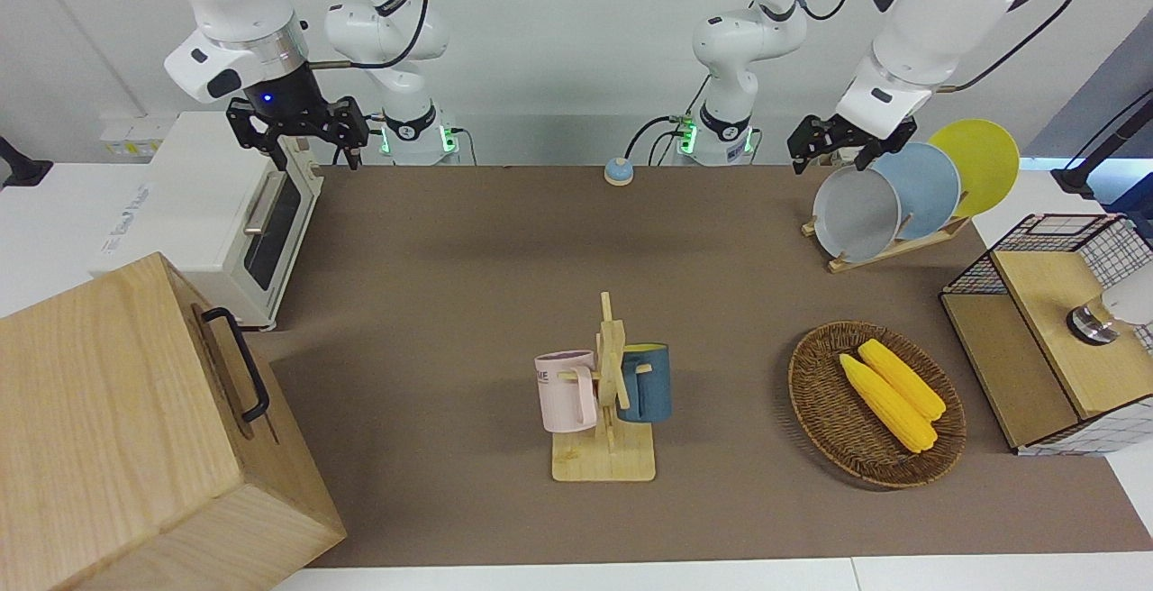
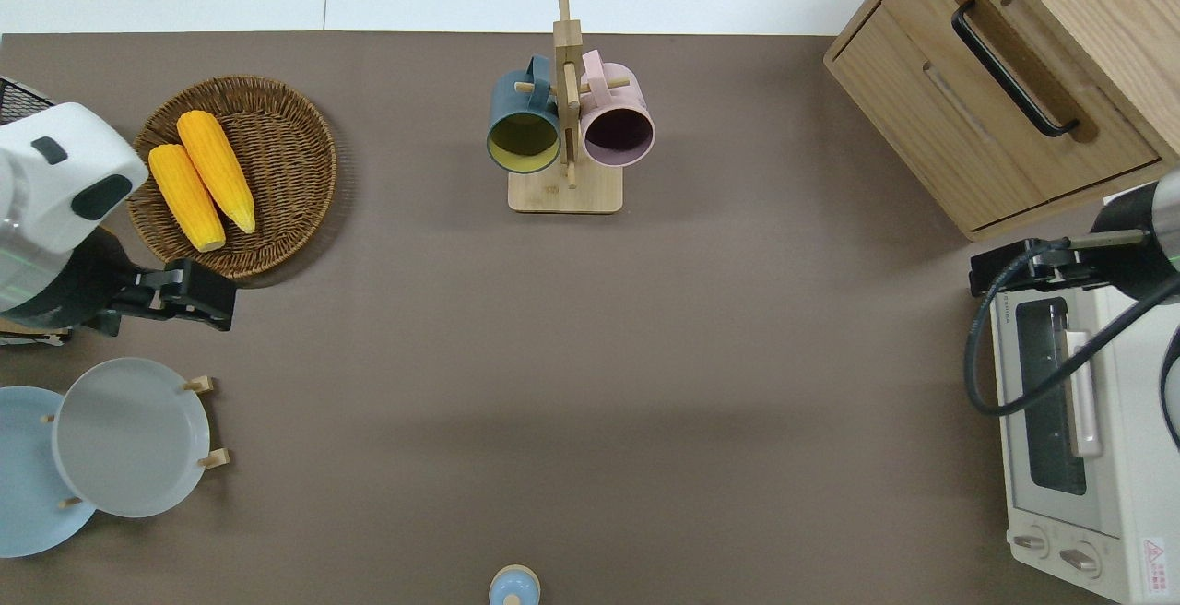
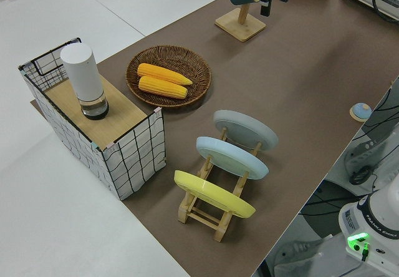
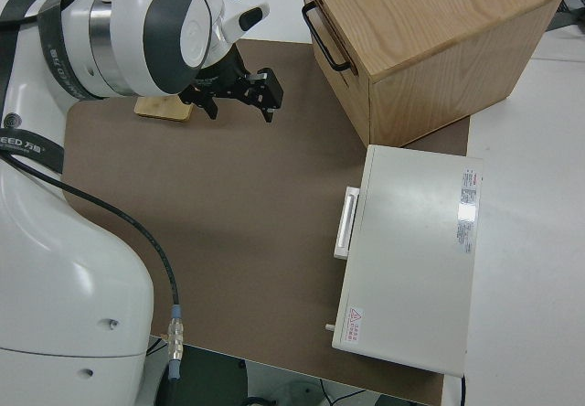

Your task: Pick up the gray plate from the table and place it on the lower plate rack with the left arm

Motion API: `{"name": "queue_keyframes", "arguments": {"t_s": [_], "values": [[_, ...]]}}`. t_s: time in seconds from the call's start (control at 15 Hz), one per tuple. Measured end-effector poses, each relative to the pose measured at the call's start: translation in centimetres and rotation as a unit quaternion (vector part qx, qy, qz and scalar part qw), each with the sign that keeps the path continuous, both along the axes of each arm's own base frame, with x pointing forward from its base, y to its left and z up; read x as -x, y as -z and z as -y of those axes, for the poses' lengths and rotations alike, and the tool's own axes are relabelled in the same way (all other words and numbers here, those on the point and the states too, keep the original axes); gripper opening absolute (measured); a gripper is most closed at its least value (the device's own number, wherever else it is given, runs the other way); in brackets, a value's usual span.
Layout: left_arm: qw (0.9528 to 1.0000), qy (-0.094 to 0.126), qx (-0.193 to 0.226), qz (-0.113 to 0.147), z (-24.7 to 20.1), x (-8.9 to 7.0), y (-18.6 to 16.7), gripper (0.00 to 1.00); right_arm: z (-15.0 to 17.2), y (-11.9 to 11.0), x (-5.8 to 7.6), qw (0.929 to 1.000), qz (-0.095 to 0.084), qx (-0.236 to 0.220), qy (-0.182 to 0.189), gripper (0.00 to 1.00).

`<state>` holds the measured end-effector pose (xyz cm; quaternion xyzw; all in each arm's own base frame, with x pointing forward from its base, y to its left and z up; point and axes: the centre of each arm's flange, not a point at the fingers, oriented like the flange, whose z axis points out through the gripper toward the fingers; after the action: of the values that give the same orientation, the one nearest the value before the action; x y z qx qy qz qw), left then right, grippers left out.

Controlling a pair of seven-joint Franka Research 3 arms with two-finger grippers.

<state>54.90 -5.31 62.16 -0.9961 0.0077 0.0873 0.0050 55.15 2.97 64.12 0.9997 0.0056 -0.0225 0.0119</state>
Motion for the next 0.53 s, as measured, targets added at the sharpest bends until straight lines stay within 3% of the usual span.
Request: {"name": "queue_keyframes", "arguments": {"t_s": [0.13,0.53], "values": [[0.9994,0.033,0.006,0.009,-2.3,0.3,-1.0,1.00,0.0,0.0,0.0,1.0000,0.000,0.000,0.000,0.99],[0.9973,0.070,0.009,0.021,-1.2,0.8,-1.4,1.00,0.0,0.0,0.0,1.0000,0.000,0.000,0.000,0.99]]}}
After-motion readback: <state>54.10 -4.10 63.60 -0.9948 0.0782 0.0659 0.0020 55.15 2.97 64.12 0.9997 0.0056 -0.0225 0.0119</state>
